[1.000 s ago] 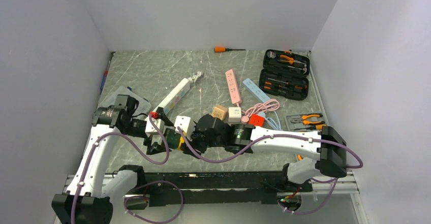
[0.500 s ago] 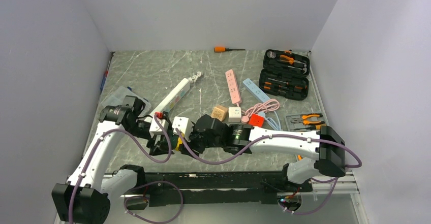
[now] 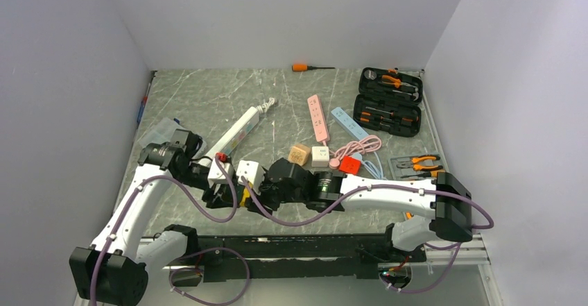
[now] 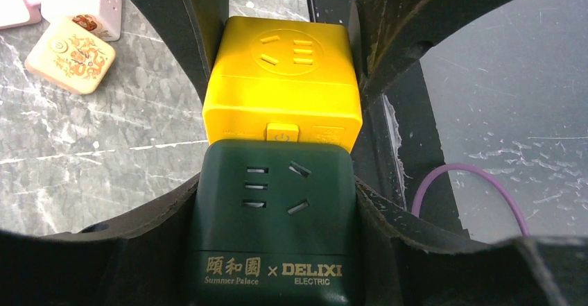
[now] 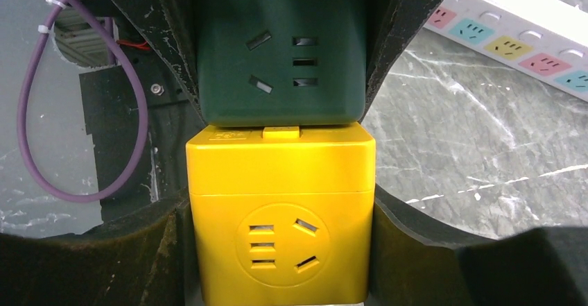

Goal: Pull the plug off the socket
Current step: Remove the plug from the socket.

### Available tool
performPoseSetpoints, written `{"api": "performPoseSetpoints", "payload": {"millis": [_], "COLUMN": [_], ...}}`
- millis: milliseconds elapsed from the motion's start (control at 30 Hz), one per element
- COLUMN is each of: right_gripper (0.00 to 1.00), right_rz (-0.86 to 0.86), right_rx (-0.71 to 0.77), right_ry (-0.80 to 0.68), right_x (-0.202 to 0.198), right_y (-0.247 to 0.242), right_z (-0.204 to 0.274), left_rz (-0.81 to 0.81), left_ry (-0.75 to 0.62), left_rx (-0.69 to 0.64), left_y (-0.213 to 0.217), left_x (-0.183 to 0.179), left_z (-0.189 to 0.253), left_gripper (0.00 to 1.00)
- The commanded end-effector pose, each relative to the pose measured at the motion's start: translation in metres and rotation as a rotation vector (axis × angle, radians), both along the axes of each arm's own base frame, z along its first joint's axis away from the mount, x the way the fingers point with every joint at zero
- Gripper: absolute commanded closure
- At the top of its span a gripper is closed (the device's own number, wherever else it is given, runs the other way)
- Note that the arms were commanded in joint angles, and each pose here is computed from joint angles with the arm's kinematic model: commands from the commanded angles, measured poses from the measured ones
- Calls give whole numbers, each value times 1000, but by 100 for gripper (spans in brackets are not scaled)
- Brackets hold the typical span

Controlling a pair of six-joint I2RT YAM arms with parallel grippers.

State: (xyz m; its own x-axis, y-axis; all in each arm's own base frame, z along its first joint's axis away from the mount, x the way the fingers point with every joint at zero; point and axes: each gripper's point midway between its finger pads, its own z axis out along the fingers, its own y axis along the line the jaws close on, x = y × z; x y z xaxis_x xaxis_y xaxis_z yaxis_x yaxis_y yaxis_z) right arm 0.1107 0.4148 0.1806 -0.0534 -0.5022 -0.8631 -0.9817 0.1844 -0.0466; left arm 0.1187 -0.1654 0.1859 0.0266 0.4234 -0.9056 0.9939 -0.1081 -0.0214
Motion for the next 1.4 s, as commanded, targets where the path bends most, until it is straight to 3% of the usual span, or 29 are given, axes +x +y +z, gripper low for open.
{"api": "performPoseSetpoints", "payload": {"millis": [0, 467, 1000, 1200, 1367], "right_gripper": [100, 100, 100, 100, 100], "right_rz": [-29, -45, -121, -256, -493], "right_rx": [97, -105, -101, -62, -69], "right_ry": [-19, 90, 192, 177, 86], "right_x": [-1, -29, -47, -31, 12], "right_y": [-8, -81, -102, -112, -123], "right_z": [25, -25, -34, -37, -40], "left_rz": [18, -13, 23, 84, 210], "left_ry": [-31, -20, -119, -150, -97], "left_rx": [10, 83, 192, 233, 254], "left_y": [1, 8, 21, 26, 28], "left_x": [7, 11, 31, 46, 69], "left_z": [8, 11, -2, -15, -26], "left_gripper": [99, 100, 100, 100, 100]}}
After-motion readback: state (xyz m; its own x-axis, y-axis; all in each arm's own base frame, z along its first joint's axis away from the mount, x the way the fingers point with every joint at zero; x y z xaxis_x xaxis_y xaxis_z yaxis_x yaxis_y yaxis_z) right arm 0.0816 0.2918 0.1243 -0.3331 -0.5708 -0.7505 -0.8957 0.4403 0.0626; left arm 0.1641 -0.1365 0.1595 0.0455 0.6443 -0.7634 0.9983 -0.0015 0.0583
